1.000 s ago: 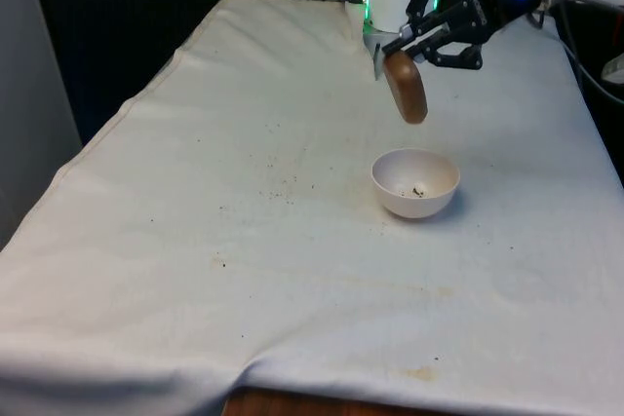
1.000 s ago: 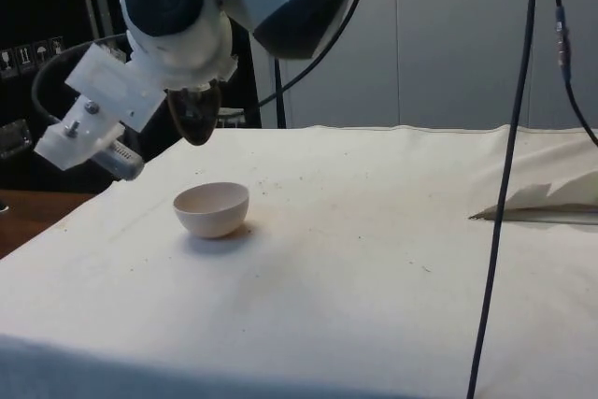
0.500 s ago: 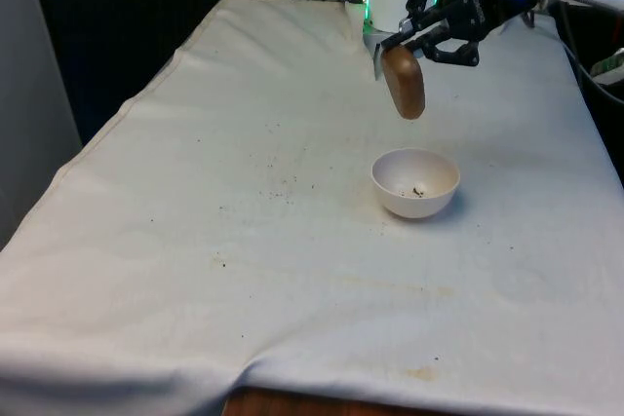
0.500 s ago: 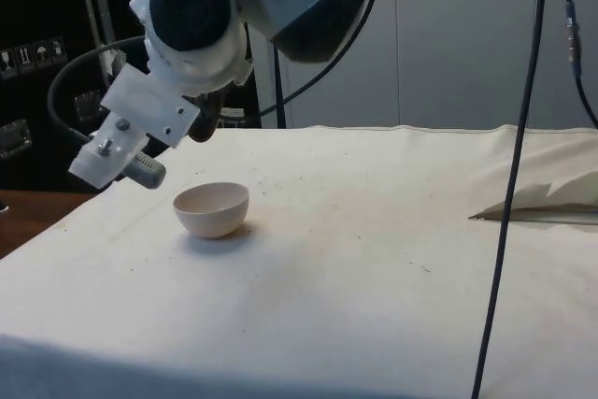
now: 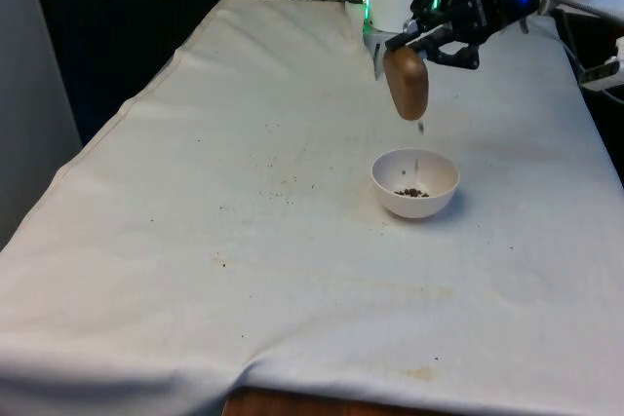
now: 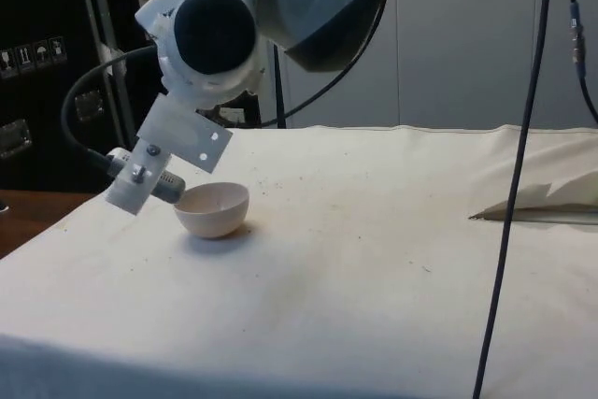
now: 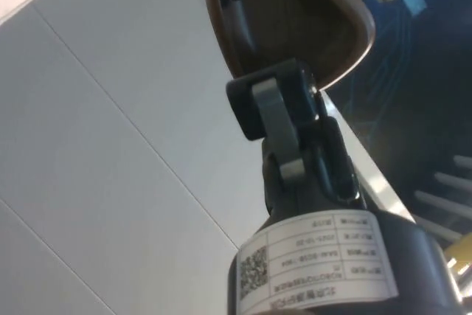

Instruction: Pour the coffee beans from the cup into the bowl.

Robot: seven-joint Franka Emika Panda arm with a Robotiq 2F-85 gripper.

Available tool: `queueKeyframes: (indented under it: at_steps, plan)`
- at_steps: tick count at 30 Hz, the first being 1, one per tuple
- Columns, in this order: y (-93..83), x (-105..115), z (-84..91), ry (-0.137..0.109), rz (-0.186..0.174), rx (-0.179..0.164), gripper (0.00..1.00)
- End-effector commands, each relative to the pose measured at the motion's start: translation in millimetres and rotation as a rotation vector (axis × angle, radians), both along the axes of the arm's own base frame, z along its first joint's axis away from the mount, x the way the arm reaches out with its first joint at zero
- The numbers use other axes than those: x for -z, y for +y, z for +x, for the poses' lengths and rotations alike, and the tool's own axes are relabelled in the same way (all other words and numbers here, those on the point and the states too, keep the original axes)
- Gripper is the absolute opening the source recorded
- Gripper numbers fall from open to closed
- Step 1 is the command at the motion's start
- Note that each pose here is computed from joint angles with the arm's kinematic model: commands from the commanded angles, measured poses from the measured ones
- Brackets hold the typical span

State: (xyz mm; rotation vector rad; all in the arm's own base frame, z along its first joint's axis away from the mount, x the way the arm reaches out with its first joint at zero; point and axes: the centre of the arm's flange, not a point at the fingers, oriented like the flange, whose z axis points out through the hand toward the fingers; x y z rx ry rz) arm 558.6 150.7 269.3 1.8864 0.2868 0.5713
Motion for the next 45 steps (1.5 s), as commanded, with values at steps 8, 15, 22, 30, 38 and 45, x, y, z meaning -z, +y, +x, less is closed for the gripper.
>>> queueKeyframes:
  at_steps: [8, 15, 22, 30, 38, 45]
  plan:
    - [3.5, 5.5, -8.2, 0.0, -0.056, -0.043, 0.0]
    - [4.0, 11.1, -9.4, 0.0, -0.102, -0.072, 0.0]
    - [4.8, 16.8, -10.8, -0.002, -0.149, -0.097, 0.0]
    - [6.0, 18.5, -15.8, -0.009, -0.203, -0.122, 0.0]
    - [7.2, 19.8, -20.9, -0.022, -0.257, -0.139, 0.0]
    - [9.2, 21.8, -22.5, -0.036, -0.299, -0.153, 0.0]
